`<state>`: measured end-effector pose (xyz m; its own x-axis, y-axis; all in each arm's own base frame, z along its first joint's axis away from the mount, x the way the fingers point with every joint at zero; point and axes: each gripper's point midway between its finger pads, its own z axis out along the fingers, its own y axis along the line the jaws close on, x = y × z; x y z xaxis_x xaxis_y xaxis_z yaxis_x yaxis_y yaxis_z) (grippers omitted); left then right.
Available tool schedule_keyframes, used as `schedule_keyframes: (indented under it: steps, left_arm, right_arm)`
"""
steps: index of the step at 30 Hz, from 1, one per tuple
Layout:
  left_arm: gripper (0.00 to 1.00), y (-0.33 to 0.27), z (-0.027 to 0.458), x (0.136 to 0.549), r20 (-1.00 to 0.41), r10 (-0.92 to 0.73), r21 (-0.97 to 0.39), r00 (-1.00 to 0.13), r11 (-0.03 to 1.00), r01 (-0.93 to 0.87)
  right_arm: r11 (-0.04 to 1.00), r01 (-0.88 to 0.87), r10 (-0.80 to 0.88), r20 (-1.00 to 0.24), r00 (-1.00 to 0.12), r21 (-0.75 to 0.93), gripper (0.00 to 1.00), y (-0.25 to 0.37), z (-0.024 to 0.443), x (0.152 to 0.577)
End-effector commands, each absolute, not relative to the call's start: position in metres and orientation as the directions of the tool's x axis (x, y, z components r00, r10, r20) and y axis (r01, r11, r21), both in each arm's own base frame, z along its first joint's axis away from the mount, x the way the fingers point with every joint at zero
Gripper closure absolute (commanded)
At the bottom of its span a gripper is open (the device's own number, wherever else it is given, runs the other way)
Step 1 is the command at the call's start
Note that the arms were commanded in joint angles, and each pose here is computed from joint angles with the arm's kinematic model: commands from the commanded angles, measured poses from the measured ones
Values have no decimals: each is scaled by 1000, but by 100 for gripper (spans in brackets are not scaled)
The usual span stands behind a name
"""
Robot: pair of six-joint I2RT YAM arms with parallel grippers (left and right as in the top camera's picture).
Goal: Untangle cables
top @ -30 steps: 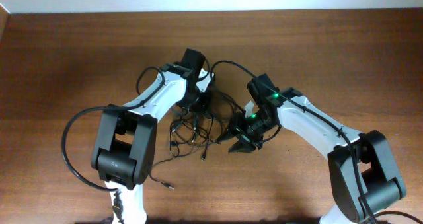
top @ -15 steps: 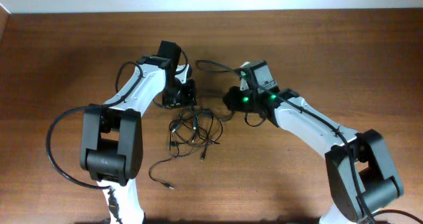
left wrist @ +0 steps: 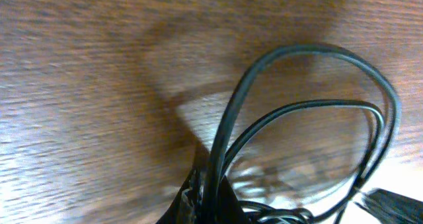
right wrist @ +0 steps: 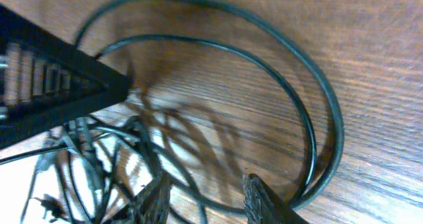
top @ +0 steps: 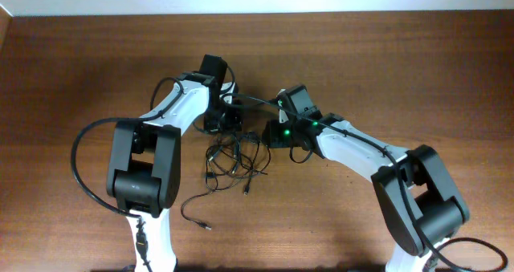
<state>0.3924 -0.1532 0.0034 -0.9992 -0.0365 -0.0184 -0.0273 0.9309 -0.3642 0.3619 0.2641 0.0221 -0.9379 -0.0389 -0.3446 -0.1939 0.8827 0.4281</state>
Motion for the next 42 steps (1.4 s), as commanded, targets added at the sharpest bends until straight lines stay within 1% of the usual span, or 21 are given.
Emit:
schedule_keyframes:
  steps: [1, 3, 4, 5, 6, 10, 13, 15, 16, 17, 19, 20, 21, 23, 24, 26, 30, 32, 35, 40, 42]
  left_arm:
    - [100, -165, 32, 401, -16, -47, -543, -999, 839, -31]
    - [100, -165, 58, 408, -33, -65, -636, -997, 771, -29]
    - [100, -162, 81, 413, -57, -85, -691, -995, 722, -22]
    - [100, -155, 101, 417, -84, -106, -726, -991, 687, -12]
    - [100, -152, 112, 418, -99, -115, -743, -988, 669, -3]
    - [100, -127, 199, 418, -250, -181, -816, -951, 568, 106]
    - [100, -123, 272, 408, -443, -186, -802, -877, 519, 295]
    - [100, -116, 318, 400, -591, -197, -731, -782, 542, 416]
    - [100, -103, 334, 401, -658, -217, -666, -721, 614, 423]
    - [100, -87, 338, 403, -694, -243, -601, -678, 714, 359]
    - [100, -66, 332, 401, -698, -268, -542, -663, 804, 245]
    - [100, -59, 326, 400, -687, -277, -524, -671, 829, 194]
    - [100, -50, 316, 398, -669, -286, -504, -686, 853, 136]
    - [100, -43, 300, 393, -628, -295, -489, -720, 869, 70]
    - [100, -44, 299, 392, -622, -296, -491, -725, 869, 67]
    - [100, -47, 299, 390, -614, -295, -503, -733, 861, 75]
    - [100, -48, 298, 389, -576, -348, -545, -740, 838, 31]
    - [100, -48, 296, 387, -543, -381, -568, -748, 823, -6]
    - [100, -48, 295, 386, -526, -396, -579, -752, 815, -24]
    - [100, -48, 294, 386, -526, -396, -578, -753, 815, -25]
    - [100, -48, 293, 384, -518, -396, -578, -758, 815, -31]
  right_arm:
    - [891, -174, -39, -310, -950, 420, 68, 263, 8, 357]
    - [893, -169, -42, -297, -954, 417, 80, 262, 5, 354]
    - [897, -161, -44, -281, -959, 411, 90, 260, 2, 350]
    - [900, -157, -45, -271, -962, 407, 93, 258, 0, 347]
    - [901, -155, -46, -266, -963, 405, 95, 257, -2, 346]
    - [911, -142, -51, -237, -970, 388, 96, 250, -11, 336]
    - [915, -136, -50, -229, -972, 379, 96, 247, -16, 332]
    - [915, -137, -50, -230, -972, 380, 96, 247, -15, 332]
    - [915, -137, -50, -229, -972, 380, 96, 247, -15, 332]
    - [915, -137, -51, -227, -973, 380, 96, 247, -16, 332]
    - [886, -146, -58, -205, -977, 441, 96, 256, -8, 328]
    - [845, -153, -62, -191, -980, 512, 95, 264, 5, 327]
    - [767, -163, -56, -188, -981, 620, 94, 272, 34, 332]
    - [615, -191, -57, -199, -978, 765, 82, 273, 86, 341]
    - [525, -197, -67, -190, -979, 828, 72, 272, 109, 340]
    - [455, -172, -78, -153, -985, 874, 62, 268, 122, 335]
    - [506, 128, -1, 149, -989, 853, 62, 259, 109, 311]
    - [509, 213, 37, 226, -973, 834, 62, 258, 108, 309]
    - [513, 349, 91, 354, -931, 785, 57, 270, 107, 300]
    - [532, 525, 290, 440, -850, 664, 58, 297, 94, 304]
    - [508, 547, 363, 410, -837, 666, 58, 308, 94, 316]
